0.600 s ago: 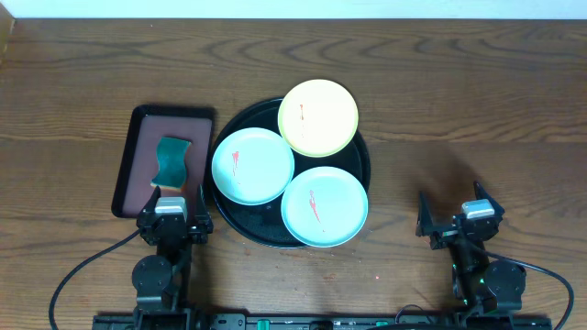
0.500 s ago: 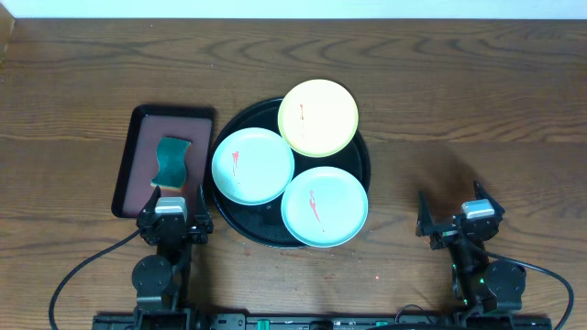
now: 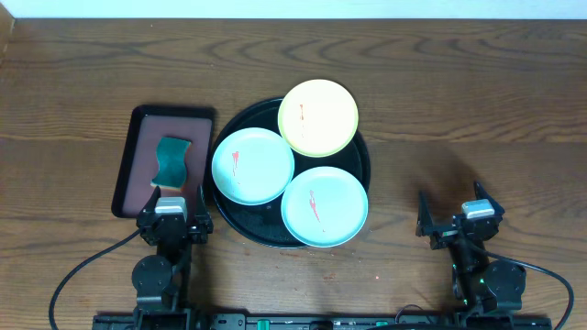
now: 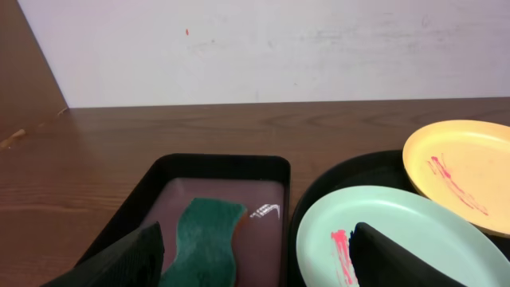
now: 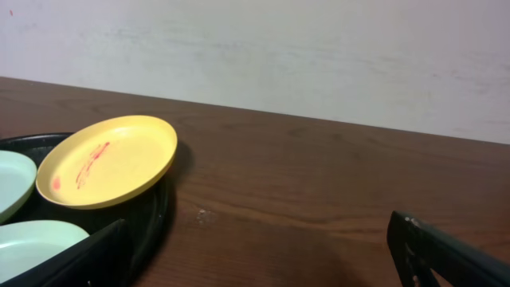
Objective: Clean dirty plates on tray and stack at the side
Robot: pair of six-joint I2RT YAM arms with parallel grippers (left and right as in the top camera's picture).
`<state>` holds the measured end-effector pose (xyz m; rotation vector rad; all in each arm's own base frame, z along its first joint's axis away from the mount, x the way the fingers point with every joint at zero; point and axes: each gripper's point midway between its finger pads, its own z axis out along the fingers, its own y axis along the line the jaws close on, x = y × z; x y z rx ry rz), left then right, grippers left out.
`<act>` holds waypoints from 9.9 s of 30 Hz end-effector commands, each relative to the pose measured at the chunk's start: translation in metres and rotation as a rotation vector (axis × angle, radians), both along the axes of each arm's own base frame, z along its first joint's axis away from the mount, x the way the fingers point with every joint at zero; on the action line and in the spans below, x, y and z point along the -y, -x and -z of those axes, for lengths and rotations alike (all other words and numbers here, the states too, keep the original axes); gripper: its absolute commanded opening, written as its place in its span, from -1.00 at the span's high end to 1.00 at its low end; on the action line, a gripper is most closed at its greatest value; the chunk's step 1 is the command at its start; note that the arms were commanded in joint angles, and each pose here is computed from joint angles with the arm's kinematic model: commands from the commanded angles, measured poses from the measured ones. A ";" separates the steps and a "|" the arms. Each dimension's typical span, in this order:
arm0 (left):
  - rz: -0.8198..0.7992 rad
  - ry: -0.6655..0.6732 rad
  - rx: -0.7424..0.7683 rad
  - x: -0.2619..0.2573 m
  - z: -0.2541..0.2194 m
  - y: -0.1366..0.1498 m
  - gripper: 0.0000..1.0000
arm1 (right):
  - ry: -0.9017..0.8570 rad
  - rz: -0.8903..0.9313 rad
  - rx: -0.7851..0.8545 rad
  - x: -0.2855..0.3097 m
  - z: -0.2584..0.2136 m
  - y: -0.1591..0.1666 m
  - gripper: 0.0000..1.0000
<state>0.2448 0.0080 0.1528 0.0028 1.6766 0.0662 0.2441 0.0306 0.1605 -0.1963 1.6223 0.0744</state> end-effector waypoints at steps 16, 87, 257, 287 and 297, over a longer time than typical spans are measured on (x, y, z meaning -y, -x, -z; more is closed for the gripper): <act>-0.003 -0.014 -0.052 -0.001 0.016 0.001 -0.50 | 0.006 -0.015 0.002 -0.004 0.001 0.001 -0.98; -0.017 0.106 -0.030 0.000 -0.075 -0.007 -0.50 | -0.075 0.012 0.254 0.002 -0.096 0.004 -0.98; -0.202 0.231 -1.138 -0.067 0.013 -0.115 0.85 | 0.048 -0.144 -1.362 -0.291 0.171 -0.112 0.98; -0.213 0.323 -1.132 -0.012 0.019 -0.121 0.85 | 0.049 -0.144 -1.368 -0.289 0.171 -0.112 0.98; -0.091 0.282 -1.290 0.055 0.085 -0.108 0.85 | 0.050 -0.143 -1.371 -0.288 0.172 -0.112 0.97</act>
